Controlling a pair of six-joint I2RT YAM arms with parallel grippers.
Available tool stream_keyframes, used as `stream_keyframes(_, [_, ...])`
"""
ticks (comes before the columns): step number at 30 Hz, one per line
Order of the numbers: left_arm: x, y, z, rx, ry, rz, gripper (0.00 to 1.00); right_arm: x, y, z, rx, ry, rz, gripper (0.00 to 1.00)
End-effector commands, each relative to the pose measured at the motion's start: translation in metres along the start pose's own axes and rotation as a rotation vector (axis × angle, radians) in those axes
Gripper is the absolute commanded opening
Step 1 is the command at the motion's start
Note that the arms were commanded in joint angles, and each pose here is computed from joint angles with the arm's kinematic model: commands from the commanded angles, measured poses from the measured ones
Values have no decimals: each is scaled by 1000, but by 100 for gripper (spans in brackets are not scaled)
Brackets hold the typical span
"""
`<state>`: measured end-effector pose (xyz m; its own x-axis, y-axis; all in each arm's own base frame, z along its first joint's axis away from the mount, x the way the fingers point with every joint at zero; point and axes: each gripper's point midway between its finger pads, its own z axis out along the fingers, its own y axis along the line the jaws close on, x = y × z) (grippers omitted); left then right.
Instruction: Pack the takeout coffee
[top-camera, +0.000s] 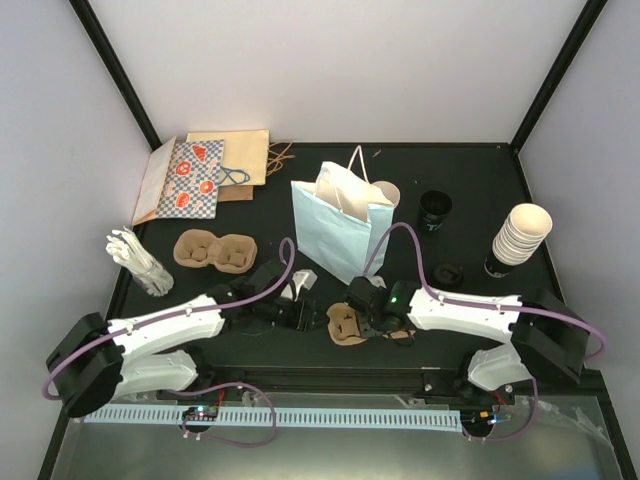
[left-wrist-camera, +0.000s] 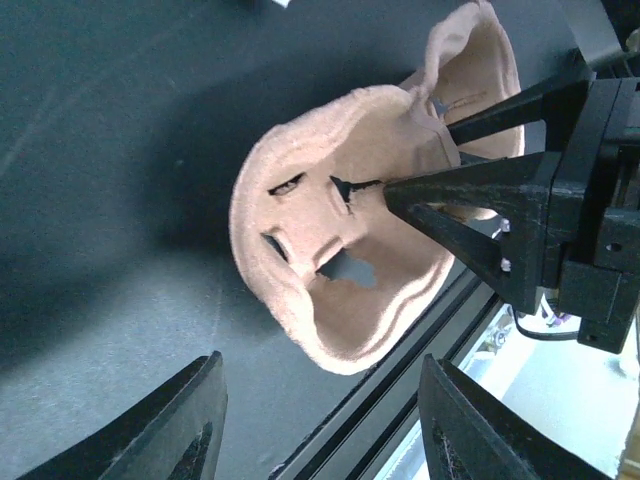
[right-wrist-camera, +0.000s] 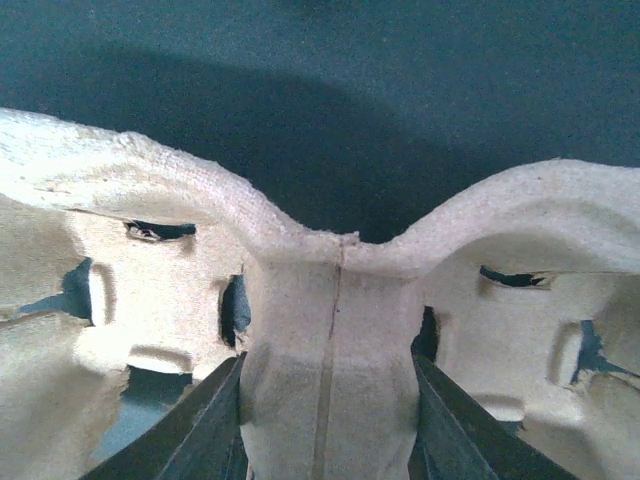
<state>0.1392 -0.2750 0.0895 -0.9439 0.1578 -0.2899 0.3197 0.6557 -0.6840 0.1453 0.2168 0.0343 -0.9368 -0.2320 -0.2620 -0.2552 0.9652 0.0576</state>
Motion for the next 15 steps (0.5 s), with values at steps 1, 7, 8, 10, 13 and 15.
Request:
stream_keyframes(1, [-14, -1, -18, -53, -46, 38, 55, -4, -4, -13, 6, -35, 9, 41])
stream_keyframes(7, [-31, 0, -45, -105, -109, 69, 56, -7, -12, -40, -1, -66, 16, 41])
stream_keyframes(8, [-36, 0, -51, -111, -126, 75, 57, -8, -14, -45, -3, -74, 17, 41])
stream_keyframes(10, [-47, 1, -66, -127, -168, 80, 57, -10, -16, -56, -9, -94, 22, 41])
stream_keyframes(13, [-66, 0, -88, -144, -239, 93, 58, -14, -20, -74, -17, -123, 27, 41])
stream_keyframes(15, [-80, -3, -104, -149, -298, 104, 58, -18, -22, -87, -28, -145, 33, 41])
